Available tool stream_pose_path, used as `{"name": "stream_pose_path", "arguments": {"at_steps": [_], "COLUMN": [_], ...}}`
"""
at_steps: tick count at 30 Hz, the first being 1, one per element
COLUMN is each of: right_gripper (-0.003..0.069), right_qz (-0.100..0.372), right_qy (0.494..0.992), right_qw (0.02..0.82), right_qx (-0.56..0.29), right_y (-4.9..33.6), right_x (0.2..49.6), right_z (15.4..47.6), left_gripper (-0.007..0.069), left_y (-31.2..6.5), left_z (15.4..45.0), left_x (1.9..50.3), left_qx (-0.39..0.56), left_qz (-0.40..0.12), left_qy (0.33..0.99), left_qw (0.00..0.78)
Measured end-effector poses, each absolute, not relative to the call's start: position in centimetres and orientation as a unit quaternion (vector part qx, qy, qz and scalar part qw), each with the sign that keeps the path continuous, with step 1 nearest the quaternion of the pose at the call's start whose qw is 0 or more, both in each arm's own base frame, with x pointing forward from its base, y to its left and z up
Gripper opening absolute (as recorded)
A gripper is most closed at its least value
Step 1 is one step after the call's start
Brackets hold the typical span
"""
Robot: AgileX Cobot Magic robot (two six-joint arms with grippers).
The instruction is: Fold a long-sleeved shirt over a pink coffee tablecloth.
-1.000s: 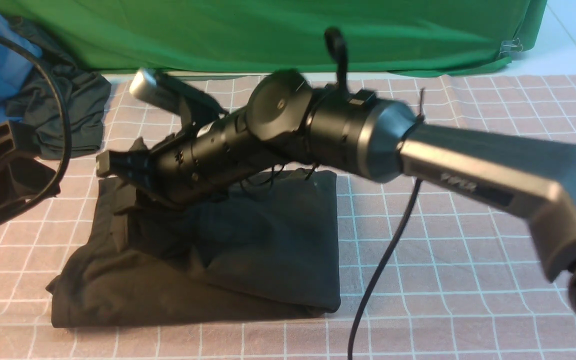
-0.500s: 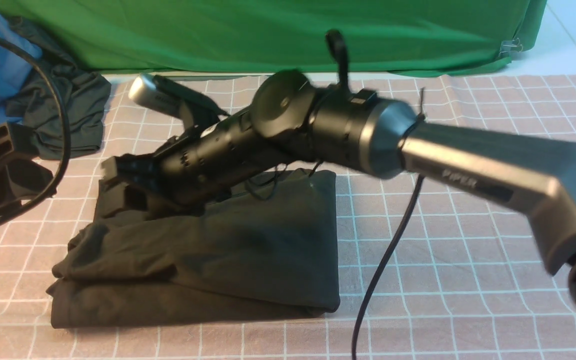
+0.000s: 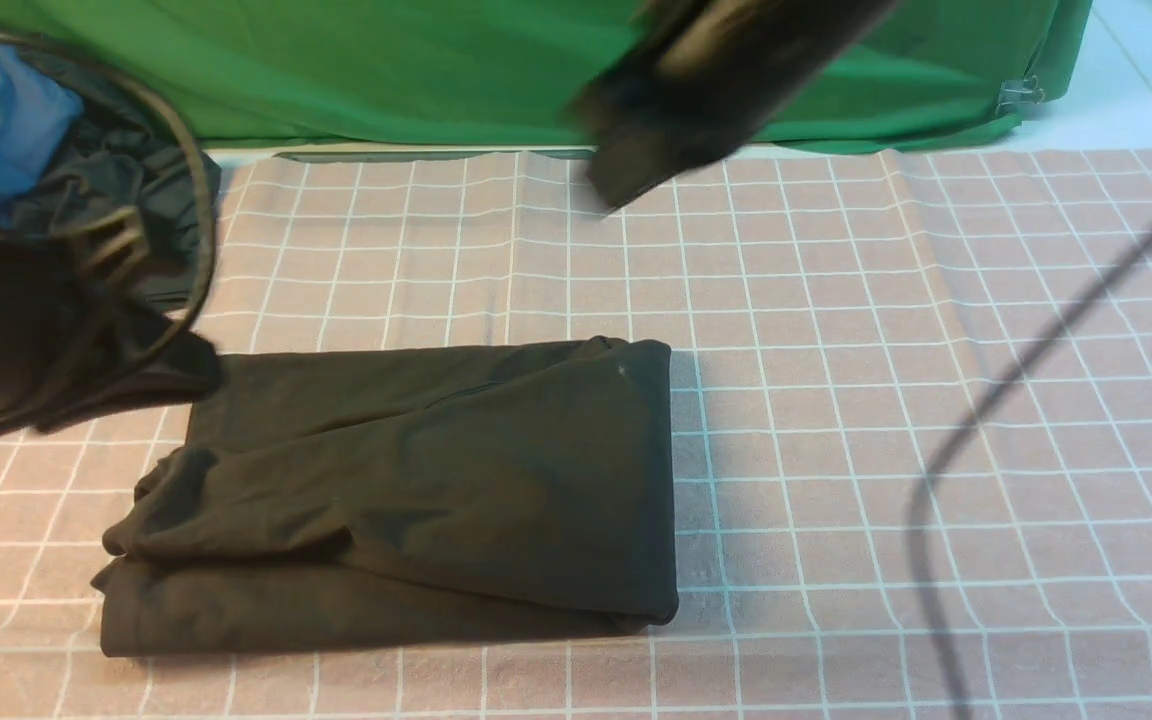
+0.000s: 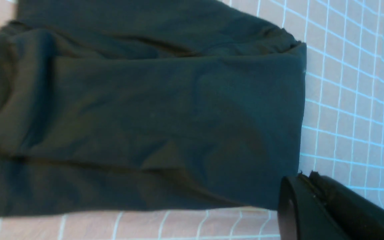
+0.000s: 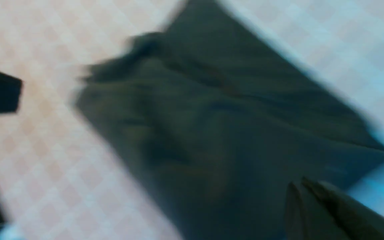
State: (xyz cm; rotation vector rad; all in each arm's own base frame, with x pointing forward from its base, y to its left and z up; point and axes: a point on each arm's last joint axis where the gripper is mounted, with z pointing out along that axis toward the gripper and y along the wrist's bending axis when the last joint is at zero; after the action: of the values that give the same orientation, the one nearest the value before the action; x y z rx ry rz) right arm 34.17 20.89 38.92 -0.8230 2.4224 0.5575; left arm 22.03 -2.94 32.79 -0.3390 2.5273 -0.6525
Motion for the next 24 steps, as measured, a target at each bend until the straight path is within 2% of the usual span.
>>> {"name": "stream_pose_path", "arguments": {"at_steps": [4, 5, 6, 12, 17, 24], "right_gripper": [0.004, 0.004, 0.004, 0.004, 0.0039, 0.0039], "right_qz": [0.17, 0.169, 0.161, 0.151, 0.148, 0.148], "right_qy": [0.898, 0.898, 0.899, 0.903, 0.906, 0.904], "right_qw": [0.287, 0.288, 0.291, 0.266, 0.253, 0.262], "right_qx": [-0.287, -0.286, -0.286, -0.301, -0.307, -0.305], "right_y": [17.4, 17.2, 16.2, 15.2, 15.1, 15.1], "right_x": [32.3, 32.3, 31.2, 29.1, 29.1, 29.2], "right_z": [41.3, 41.3, 41.7, 40.7, 39.8, 39.9], "left_gripper": [0.0013, 0.0013, 0.0013, 0.0013, 0.0013, 0.0013], "left_y": [-5.3, -5.3, -6.3, -7.5, -7.3, -6.1], "left_z": [29.7, 29.7, 28.2, 23.7, 20.6, 16.9], "left_x": [25.3, 25.3, 26.5, 29.4, 29.5, 26.8], "left_qx": [-0.093, -0.093, -0.085, -0.097, -0.089, -0.108], "left_qz": [-0.23, -0.23, -0.223, -0.204, -0.167, -0.112], "left_qy": [0.941, 0.941, 0.946, 0.958, 0.977, 0.987], "left_qw": [0.229, 0.229, 0.22, 0.177, 0.095, 0.046]}}
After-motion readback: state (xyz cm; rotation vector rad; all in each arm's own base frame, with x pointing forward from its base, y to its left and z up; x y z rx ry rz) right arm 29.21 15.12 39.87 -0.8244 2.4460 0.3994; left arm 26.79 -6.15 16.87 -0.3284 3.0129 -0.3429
